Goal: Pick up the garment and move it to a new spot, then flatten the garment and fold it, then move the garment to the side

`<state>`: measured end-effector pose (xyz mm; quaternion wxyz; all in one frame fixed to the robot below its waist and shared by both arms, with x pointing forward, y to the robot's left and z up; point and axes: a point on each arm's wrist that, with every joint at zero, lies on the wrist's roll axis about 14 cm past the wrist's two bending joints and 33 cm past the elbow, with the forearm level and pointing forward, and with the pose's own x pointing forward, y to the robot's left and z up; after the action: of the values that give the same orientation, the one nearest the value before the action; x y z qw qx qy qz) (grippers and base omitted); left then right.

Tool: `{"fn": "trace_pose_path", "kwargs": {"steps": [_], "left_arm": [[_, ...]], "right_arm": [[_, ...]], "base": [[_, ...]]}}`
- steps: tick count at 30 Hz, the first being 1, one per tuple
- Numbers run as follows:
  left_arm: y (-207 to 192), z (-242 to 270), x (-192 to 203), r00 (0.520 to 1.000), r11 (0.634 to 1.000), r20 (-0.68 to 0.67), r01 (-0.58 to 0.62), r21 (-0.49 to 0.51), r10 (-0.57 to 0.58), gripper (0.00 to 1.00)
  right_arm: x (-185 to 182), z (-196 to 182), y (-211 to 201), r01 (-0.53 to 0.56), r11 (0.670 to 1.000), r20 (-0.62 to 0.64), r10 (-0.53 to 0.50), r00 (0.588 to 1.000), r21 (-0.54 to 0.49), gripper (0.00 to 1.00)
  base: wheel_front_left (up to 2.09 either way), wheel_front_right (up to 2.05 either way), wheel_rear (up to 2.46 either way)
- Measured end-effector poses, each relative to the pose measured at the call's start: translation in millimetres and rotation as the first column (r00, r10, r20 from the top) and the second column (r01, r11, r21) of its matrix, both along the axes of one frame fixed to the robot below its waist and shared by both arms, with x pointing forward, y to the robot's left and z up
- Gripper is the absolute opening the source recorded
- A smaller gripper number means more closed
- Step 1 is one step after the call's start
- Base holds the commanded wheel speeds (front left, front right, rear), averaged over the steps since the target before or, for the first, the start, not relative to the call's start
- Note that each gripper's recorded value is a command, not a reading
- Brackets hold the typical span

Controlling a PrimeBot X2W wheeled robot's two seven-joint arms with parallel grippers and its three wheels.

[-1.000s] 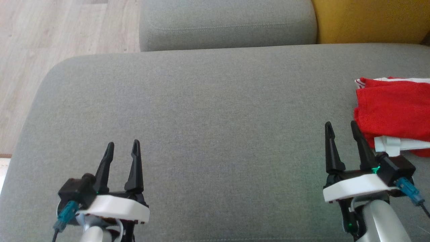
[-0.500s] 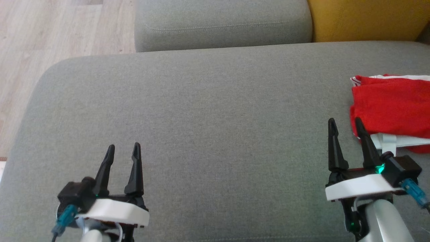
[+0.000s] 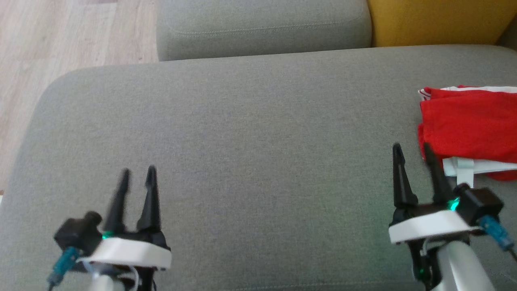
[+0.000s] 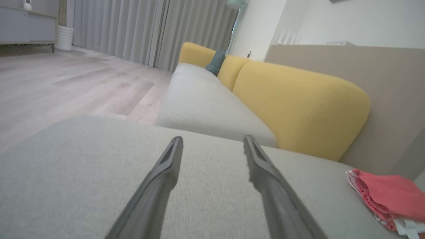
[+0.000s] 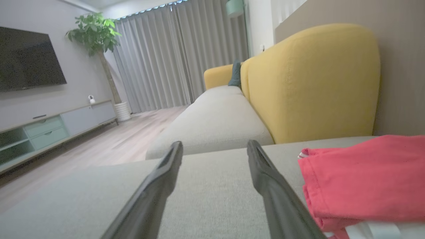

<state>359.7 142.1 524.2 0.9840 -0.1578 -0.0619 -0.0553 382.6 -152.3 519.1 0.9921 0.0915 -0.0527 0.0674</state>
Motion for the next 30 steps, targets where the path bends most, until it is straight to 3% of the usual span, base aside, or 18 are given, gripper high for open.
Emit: {"fn": "trace_pose_path", "kwargs": {"steps": [7, 30], "left_arm": [[0.7, -48.6, -18.3, 0.987, 1.0, -0.16, -0.005, -0.017, 0.003, 0.0], [10.7, -54.0, -12.7, 0.975, 0.969, -0.223, -0.063, -0.237, 0.008, 0.0]], "right_arm": [[-21.6, -50.3, -1.6, 0.011, 1.0, -0.158, -0.007, 0.987, 0.022, 0.0], [-17.9, -50.6, -14.4, 0.093, 0.959, -0.208, -0.037, 0.977, 0.266, 0.0]], "base": [[0.0, 0.0, 0.0], [0.0, 0.0, 0.0]]}}
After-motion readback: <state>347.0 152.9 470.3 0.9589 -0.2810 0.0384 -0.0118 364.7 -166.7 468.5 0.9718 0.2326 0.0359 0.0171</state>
